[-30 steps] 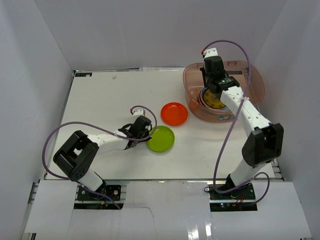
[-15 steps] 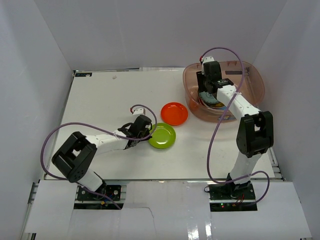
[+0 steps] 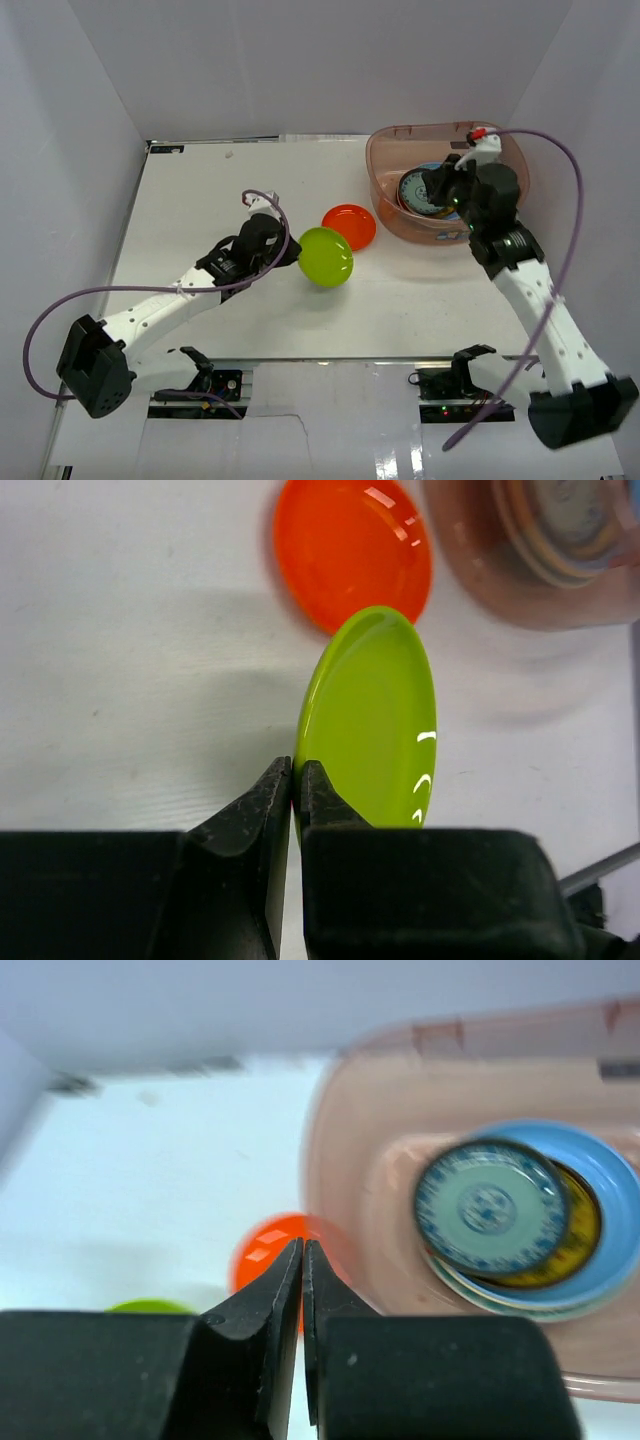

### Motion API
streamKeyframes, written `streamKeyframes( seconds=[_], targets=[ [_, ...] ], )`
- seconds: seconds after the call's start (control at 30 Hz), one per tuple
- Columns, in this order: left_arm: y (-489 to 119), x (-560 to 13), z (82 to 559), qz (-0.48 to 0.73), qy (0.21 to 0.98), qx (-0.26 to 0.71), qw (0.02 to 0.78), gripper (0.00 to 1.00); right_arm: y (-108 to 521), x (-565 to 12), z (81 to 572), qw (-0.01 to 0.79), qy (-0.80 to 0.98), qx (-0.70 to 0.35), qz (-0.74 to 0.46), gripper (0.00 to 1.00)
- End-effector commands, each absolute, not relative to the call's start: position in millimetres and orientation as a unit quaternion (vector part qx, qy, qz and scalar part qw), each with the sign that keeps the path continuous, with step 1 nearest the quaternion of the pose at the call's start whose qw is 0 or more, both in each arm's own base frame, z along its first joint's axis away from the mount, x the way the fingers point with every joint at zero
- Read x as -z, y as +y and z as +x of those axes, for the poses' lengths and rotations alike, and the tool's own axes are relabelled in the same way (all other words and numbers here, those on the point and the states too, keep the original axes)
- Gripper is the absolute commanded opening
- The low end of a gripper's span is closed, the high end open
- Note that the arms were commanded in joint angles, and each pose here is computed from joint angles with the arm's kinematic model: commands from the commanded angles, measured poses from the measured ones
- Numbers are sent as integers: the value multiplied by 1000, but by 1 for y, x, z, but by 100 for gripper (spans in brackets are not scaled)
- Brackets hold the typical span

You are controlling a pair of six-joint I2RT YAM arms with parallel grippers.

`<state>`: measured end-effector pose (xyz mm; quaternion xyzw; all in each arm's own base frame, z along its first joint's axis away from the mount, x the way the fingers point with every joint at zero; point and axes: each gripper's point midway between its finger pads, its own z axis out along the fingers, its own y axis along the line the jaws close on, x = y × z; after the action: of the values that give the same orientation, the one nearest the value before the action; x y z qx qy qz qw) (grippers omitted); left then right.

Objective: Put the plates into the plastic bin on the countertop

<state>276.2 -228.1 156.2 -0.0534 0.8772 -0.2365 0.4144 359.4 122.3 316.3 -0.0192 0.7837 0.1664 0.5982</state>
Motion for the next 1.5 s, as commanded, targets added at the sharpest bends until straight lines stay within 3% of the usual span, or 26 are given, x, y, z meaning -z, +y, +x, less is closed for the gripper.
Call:
streamKeyframes(
  seconds=[0.0,0.13,0.3,0.33,0.37,0.63,0.67,0.7,0.87,0.93,0.97,1.03,1.13,1.2,1.27,1.37,1.47],
  targets=[
    [-262,-213,291,-35,848,304,433,0,142,-386,306,670,677,-304,-25,8],
    [-309,-281,326,-10,806,356,472,0,126,-404,262,699,640,-319,-10,8],
    [-366,-312,370,11,784,386,487,0,111,-396,248,704,646,-294,5,8],
    [-382,-293,383,15,793,380,476,0,109,-395,246,706,645,-291,6,8],
    [-393,-318,393,13,776,397,491,0,108,-394,244,707,646,-288,4,8],
    [-473,-299,464,24,763,412,497,0,114,-377,239,690,658,-301,-7,8],
    [-485,-270,474,28,774,407,484,0,114,-376,238,688,660,-300,-7,8],
    [-493,-293,479,28,756,424,498,0,113,-375,237,689,661,-297,-7,8],
    [-515,-273,495,25,750,439,495,0,114,-371,236,684,665,-301,-10,8],
    [-521,-268,492,36,746,452,488,30,116,-368,235,679,668,-305,-10,8],
    [-522,-273,488,44,743,459,485,56,119,-364,235,673,671,-309,-13,8],
    [-519,-285,485,51,737,460,492,76,122,-359,237,666,678,-312,-19,10],
    [-497,-338,476,57,713,456,529,98,132,-338,242,632,706,-319,-36,15],
    [-478,-365,470,71,704,439,553,98,137,-324,245,614,718,-328,-30,23],
    [-444,-404,454,77,692,414,586,98,140,-294,253,586,741,-328,-13,39],
    [-390,-420,418,90,699,368,606,98,151,-256,262,554,764,-331,7,57],
    [-332,-404,373,81,717,332,608,98,171,-222,270,542,782,-307,24,68]
  ],
)
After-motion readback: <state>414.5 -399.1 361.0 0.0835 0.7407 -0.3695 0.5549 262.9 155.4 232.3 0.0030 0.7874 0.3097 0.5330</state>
